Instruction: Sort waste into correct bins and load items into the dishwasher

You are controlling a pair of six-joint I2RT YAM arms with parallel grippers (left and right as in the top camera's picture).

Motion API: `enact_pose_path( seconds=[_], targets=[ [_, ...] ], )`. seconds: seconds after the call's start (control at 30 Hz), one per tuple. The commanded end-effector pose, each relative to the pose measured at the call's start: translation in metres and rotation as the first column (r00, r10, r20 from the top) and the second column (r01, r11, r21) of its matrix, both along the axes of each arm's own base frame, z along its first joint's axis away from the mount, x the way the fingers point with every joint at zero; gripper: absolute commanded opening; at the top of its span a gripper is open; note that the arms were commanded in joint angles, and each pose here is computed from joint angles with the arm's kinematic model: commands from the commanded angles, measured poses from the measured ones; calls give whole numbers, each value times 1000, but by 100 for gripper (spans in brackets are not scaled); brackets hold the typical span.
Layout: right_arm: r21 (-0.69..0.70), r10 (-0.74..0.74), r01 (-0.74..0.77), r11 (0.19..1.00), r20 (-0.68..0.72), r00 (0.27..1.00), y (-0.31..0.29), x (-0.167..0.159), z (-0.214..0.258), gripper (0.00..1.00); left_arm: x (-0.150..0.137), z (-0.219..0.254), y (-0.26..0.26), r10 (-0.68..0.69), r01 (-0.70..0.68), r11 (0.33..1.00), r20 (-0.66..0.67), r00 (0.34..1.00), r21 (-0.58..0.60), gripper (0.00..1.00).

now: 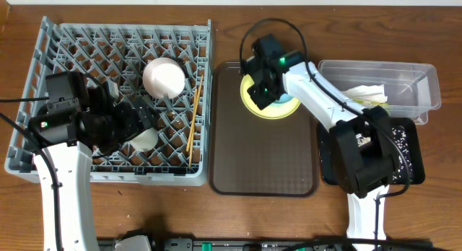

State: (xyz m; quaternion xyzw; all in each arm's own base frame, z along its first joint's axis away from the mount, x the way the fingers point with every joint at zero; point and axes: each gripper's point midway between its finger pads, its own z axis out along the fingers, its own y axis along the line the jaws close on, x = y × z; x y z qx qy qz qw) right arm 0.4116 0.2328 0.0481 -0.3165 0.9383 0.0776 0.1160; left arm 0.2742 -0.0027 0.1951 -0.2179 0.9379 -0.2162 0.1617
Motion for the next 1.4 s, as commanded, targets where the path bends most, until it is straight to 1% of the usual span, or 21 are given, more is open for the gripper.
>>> enact_pose_path(
  seconds=[0.0, 0.1, 0.13, 0.2, 0.23, 0.3, 0.37, 0.5, 0.57, 0.6, 0.7, 1.03, 1.2, 1.3, 1.37],
  targets=[
    [80, -12, 4, 997, 96, 995, 13, 13, 66, 1, 6, 13, -2, -14, 15, 1000, 48, 999, -3, 97],
    [142, -31, 9, 990, 151, 988, 16, 12, 115, 1, 7, 18, -11, -38, 42, 998, 67, 997, -55, 97],
    [202, -22, -14, 979, 174, 985, 20, 7, 143, 1, 8, 23, -19, -75, 84, 993, 101, 992, -88, 97],
    [291, -8, -51, 955, 198, 980, 24, -3, 177, 1, 11, 35, -34, -155, 182, 973, 180, 972, -145, 98],
    [357, 1, -80, 931, 215, 977, 24, -12, 202, 1, 12, 47, -47, -203, 254, 947, 247, 948, -196, 98],
    [437, 15, -118, 892, 232, 973, 22, -25, 233, 1, 12, 61, -60, -247, 335, 909, 327, 912, -247, 99],
    [505, 25, -148, 850, 242, 970, 16, -38, 259, 1, 11, 71, -69, -269, 387, 878, 380, 885, -280, 98],
    [609, 67, -218, 762, 261, 963, 5, -60, 296, 1, 9, 83, -78, -282, 439, 838, 433, 856, -322, 98],
    [656, 90, -245, 714, 261, 961, -1, -70, 309, 1, 6, 91, -83, -301, 487, 809, 480, 824, -329, 98],
    [700, 108, -255, 668, 247, 963, -5, -76, 317, 1, 4, 99, -87, -315, 531, 779, 526, 790, -332, 98],
    [746, 121, -248, 618, 222, 968, -8, -78, 321, 1, 1, 105, -91, -324, 568, 753, 565, 759, -331, 98],
    [746, 118, -221, 628, 190, 975, -9, -75, 312, 1, 2, 105, -91, -328, 570, 756, 567, 756, -323, 98],
    [742, 144, -242, 626, 196, 970, -3, -79, 308, 1, 3, 105, -90, -329, 573, 757, 573, 750, -315, 98],
    [747, 168, -267, 609, 207, 964, 8, -81, 306, 1, 5, 106, -87, -322, 567, 764, 579, 749, -308, 98],
    [771, 187, -280, 572, 210, 960, 22, -83, 307, 1, 8, 106, -76, -291, 536, 786, 580, 761, -308, 98]
  ],
)
